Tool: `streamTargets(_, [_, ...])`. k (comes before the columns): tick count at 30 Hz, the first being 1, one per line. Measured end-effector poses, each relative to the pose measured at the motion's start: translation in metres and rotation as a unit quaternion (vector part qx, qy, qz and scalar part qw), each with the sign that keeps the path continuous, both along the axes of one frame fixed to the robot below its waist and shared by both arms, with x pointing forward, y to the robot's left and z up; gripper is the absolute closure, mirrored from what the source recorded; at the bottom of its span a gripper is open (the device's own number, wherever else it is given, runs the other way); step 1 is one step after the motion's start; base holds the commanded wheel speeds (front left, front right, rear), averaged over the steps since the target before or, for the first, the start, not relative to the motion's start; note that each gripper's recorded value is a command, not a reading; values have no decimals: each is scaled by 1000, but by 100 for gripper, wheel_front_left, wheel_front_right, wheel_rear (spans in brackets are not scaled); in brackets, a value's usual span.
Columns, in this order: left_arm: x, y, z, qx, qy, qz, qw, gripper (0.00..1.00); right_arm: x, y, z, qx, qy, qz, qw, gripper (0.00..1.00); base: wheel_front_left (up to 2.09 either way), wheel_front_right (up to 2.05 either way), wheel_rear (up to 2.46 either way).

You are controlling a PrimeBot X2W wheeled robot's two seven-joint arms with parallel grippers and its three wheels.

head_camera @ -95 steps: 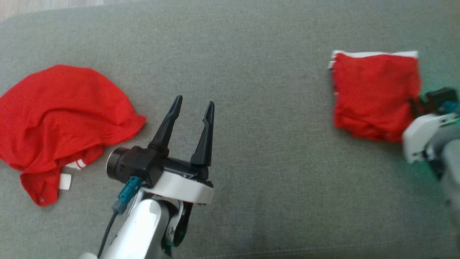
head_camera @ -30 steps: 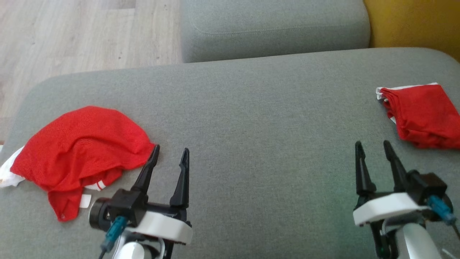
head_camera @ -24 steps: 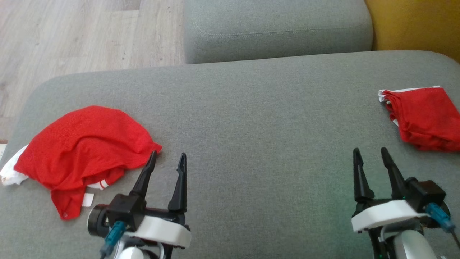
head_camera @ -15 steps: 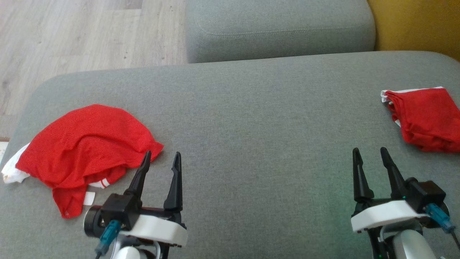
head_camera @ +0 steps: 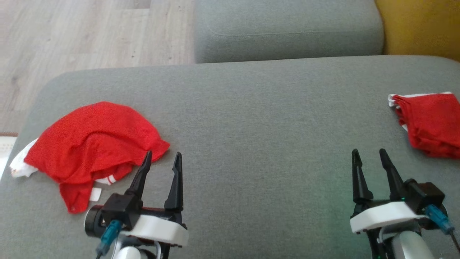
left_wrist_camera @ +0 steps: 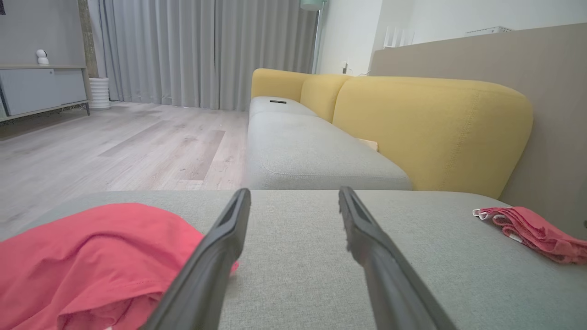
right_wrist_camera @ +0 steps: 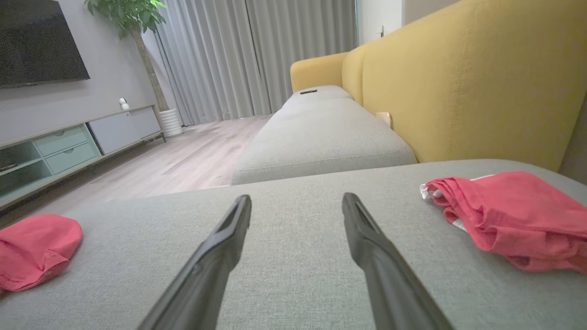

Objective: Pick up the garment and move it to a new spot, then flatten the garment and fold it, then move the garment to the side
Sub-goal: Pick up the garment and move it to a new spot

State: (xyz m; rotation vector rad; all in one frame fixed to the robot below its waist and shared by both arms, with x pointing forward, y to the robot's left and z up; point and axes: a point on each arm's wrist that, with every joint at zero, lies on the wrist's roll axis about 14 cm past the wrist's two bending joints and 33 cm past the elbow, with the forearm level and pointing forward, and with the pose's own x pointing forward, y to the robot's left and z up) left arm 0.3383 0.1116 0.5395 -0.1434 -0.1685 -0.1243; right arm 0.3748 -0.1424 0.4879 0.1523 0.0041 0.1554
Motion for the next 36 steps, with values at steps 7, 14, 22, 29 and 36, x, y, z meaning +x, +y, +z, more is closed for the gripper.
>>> streamTargets(7, [-8, 19, 0, 0, -1, 31, 1000, 0, 3, 31, -1, 6, 4, 45, 999, 0, 0, 0, 0])
streamTargets(14, [-21, 56, -6, 12, 6, 92, 996, 0, 7, 71, -5, 11, 13, 103, 995, 0, 0, 0, 0])
streamTargets(22, [-41, 99, -6, 13, 6, 164, 986, 0, 2, 124, -6, 10, 16, 181, 983, 0, 0, 0, 0])
streamTargets(29, [-57, 117, -16, -4, 22, 202, 979, 0, 1, 139, -8, 13, 21, 203, 979, 0, 0, 0, 0])
streamTargets(36, [-54, 120, -20, -2, 31, 206, 978, 0, 3, 137, -14, 16, 28, 200, 979, 0, 0, 0, 0])
